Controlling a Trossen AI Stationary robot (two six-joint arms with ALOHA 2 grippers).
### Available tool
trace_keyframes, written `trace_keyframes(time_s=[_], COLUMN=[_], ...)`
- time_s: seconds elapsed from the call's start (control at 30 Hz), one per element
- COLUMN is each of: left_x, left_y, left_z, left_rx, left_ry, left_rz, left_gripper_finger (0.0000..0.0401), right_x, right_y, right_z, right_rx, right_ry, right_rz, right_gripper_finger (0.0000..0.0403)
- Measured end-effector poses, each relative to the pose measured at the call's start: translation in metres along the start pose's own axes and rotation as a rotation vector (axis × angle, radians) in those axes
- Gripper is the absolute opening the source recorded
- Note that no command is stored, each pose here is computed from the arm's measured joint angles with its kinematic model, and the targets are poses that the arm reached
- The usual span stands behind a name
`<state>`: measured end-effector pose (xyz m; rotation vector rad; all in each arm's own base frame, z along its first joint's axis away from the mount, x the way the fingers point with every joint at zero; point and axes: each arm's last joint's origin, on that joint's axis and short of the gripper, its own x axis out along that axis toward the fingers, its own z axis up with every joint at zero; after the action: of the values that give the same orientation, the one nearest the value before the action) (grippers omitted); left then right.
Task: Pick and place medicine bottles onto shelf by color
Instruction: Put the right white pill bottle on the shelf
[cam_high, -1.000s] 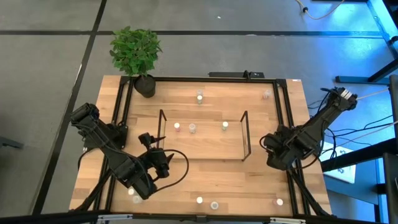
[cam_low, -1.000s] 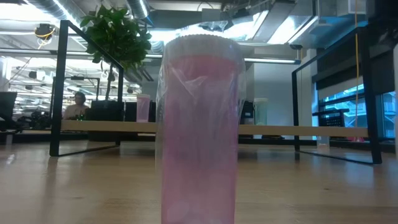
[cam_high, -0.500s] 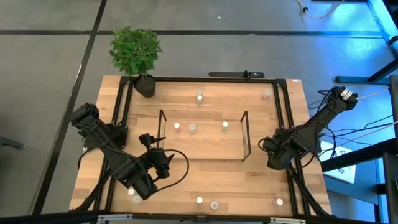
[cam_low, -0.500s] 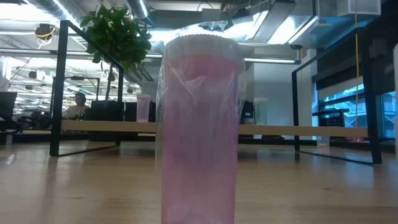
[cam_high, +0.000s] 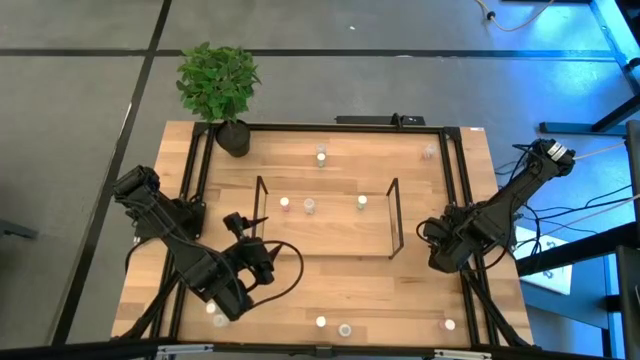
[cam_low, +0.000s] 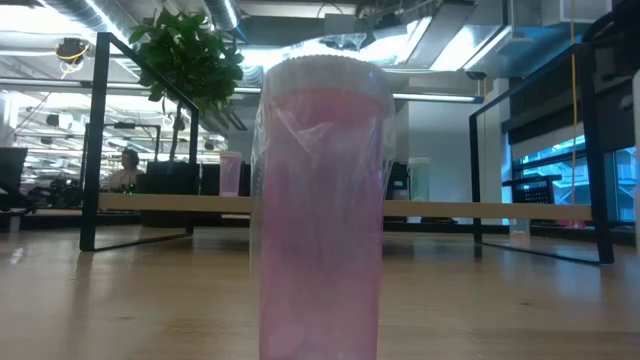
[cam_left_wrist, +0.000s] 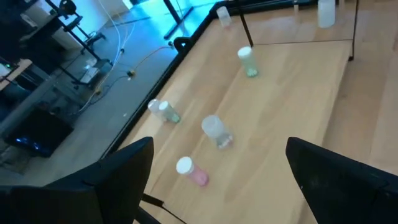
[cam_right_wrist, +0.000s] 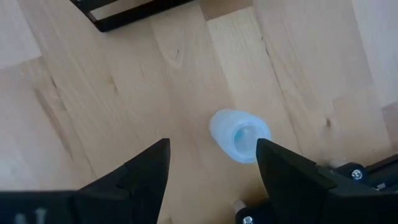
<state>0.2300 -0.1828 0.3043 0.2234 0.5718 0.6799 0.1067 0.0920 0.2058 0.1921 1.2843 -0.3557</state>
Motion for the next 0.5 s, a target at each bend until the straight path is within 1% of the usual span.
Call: trace_keyframes(time_s=[0.3,0.37,0.5], left_x=[0.0,0.0,-0.002], left_y=[-0.004,-0.008,-0.019], left_z=[0.0,0.001,0.005], left_rx=[-0.019,-0.026,-0.022], left_ry=[0.048,0.072,0.117], left_rz=[-0.044,-0.087,-0.211], left_gripper_finger=[0.036,0.036,0.036], right_x=[0.0,0.0,0.0], right_y=[0.0,0.0,0.0], right_z=[0.0,0.0,0.0], right_rx=[-0.001,-0.001,-0.001], right_ry=[0.0,0.0,0.0], right_rz=[0.0,0.0,0.0], right_gripper_finger=[0.0242,0.0242,0.0242])
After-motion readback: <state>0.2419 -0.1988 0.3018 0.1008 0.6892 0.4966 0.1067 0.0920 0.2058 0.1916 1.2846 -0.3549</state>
